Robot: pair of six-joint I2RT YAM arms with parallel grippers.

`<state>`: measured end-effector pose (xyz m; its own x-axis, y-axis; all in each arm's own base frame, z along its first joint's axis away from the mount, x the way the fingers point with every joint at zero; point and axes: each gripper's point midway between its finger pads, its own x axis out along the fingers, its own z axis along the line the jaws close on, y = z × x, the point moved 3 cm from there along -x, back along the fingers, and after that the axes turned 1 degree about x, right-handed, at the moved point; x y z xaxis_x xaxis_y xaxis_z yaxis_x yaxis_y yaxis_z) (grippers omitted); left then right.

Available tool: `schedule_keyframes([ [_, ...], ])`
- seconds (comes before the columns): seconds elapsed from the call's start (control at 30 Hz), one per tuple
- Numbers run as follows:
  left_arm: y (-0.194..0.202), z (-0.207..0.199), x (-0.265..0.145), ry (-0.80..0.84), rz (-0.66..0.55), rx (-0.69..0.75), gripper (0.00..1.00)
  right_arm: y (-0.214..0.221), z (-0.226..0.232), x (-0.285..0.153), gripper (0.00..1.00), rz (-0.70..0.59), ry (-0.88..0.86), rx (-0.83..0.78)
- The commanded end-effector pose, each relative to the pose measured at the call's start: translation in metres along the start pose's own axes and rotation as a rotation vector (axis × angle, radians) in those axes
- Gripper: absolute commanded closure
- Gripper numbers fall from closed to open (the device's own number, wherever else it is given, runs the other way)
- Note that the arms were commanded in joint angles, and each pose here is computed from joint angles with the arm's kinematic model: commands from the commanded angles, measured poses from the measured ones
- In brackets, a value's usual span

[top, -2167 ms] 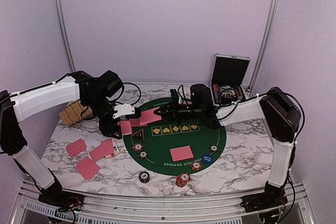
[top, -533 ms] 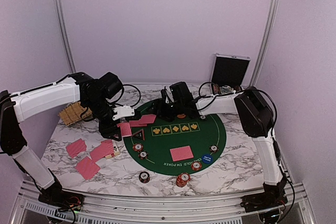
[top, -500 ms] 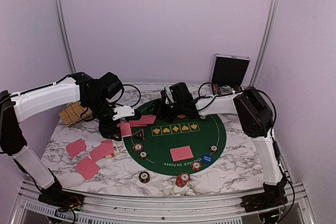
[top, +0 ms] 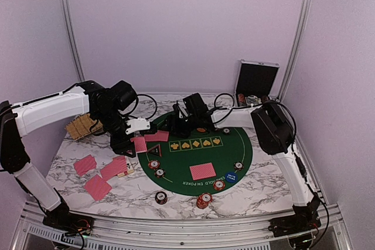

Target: Distribute texas hold em gaming equipment

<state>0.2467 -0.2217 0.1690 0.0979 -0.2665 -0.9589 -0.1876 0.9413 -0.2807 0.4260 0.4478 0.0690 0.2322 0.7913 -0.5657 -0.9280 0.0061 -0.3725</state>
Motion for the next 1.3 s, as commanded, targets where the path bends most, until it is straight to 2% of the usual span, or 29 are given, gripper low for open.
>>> schedule_keyframes([
  [0.0,0.007,-0.008,-0.004,0.027,0.012,-0.009,0.37,0.016,-0.034,-0.026,0.23,0.037,0.184,0.000],
  [0.2,0.006,-0.007,-0.003,0.028,0.015,-0.010,0.37,0.027,-0.019,-0.022,0.23,0.070,0.060,0.012],
  [0.3,0.006,-0.007,-0.004,0.025,0.014,-0.010,0.37,0.040,-0.021,-0.025,0.23,0.108,0.057,0.026],
  [0.5,0.006,-0.006,-0.001,0.032,0.021,-0.007,0.37,0.074,-0.029,-0.070,0.26,0.112,0.092,0.011],
  [0.73,0.005,-0.004,0.001,0.033,0.024,-0.006,0.37,0.141,-0.041,-0.125,0.29,0.157,0.118,0.045],
  [0.87,0.006,-0.006,0.002,0.038,0.028,-0.007,0.37,0.165,-0.046,-0.140,0.29,0.184,0.124,0.068],
  [1.1,0.006,-0.005,0.002,0.035,0.027,-0.006,0.37,0.172,-0.036,-0.150,0.30,0.205,0.104,0.038],
  [1.27,0.006,-0.006,0.000,0.034,0.023,-0.006,0.37,0.142,-0.006,-0.162,0.30,0.144,0.091,-0.027],
])
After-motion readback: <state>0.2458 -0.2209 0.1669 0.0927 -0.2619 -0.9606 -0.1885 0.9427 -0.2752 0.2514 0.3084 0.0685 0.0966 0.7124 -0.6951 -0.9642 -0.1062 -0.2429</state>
